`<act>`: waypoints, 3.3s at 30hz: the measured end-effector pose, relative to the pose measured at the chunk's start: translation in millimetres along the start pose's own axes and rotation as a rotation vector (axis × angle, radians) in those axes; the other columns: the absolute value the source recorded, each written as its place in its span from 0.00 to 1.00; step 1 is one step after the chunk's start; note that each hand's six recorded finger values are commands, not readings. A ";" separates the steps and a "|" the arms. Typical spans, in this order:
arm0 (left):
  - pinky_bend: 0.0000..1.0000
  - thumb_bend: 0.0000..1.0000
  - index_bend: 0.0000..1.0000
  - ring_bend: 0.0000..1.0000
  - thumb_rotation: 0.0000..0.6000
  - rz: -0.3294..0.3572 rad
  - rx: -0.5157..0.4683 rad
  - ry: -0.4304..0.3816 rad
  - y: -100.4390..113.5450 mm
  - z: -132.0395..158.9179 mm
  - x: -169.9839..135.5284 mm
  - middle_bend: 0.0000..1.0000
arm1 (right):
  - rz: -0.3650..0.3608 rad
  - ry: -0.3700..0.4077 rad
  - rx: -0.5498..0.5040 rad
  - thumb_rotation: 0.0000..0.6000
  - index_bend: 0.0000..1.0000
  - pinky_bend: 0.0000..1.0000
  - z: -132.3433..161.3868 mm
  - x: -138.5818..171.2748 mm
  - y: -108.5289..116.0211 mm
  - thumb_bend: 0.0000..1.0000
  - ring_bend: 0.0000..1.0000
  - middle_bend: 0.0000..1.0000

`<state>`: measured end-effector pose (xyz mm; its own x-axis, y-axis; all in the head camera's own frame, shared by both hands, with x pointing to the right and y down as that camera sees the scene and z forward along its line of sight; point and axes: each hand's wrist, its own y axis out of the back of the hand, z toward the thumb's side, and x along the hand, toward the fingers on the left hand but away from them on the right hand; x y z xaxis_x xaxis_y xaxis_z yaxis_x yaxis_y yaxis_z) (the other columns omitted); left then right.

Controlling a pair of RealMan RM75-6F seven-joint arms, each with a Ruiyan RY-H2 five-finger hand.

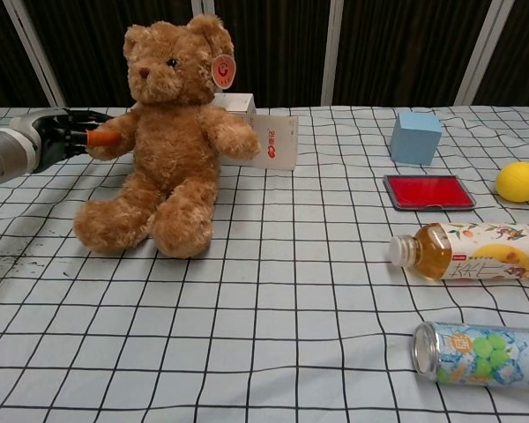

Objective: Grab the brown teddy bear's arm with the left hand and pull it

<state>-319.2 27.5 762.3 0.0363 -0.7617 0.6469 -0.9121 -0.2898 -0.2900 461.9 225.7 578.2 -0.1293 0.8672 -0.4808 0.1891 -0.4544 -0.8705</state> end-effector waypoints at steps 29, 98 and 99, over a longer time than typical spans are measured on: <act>0.00 0.75 0.46 0.00 1.00 0.089 -0.003 -0.039 2.5 15.9 2.6 0.43 | 0.010 -0.001 -0.001 1.00 0.05 0.00 0.6 -0.1 -1.3 0.13 0.00 0.02; 0.00 0.65 0.45 0.00 1.00 0.210 0.197 -0.055 -12.9 38.1 -4.4 0.40 | 0.021 0.003 -0.008 1.00 0.05 0.00 2.1 0.7 -2.1 0.13 0.00 0.01; 0.00 0.65 0.45 0.00 1.00 0.208 0.204 -0.046 -12.3 35.1 -4.1 0.40 | 0.022 0.003 -0.008 1.00 0.05 0.00 2.2 0.6 -2.2 0.13 0.00 0.01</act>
<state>-293.8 13.8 738.5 -0.1198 -0.8411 0.5274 -0.8012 -0.2318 -0.5516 459.3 226.8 579.6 -0.1224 0.8577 -0.4993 0.1995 -0.4716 -0.8590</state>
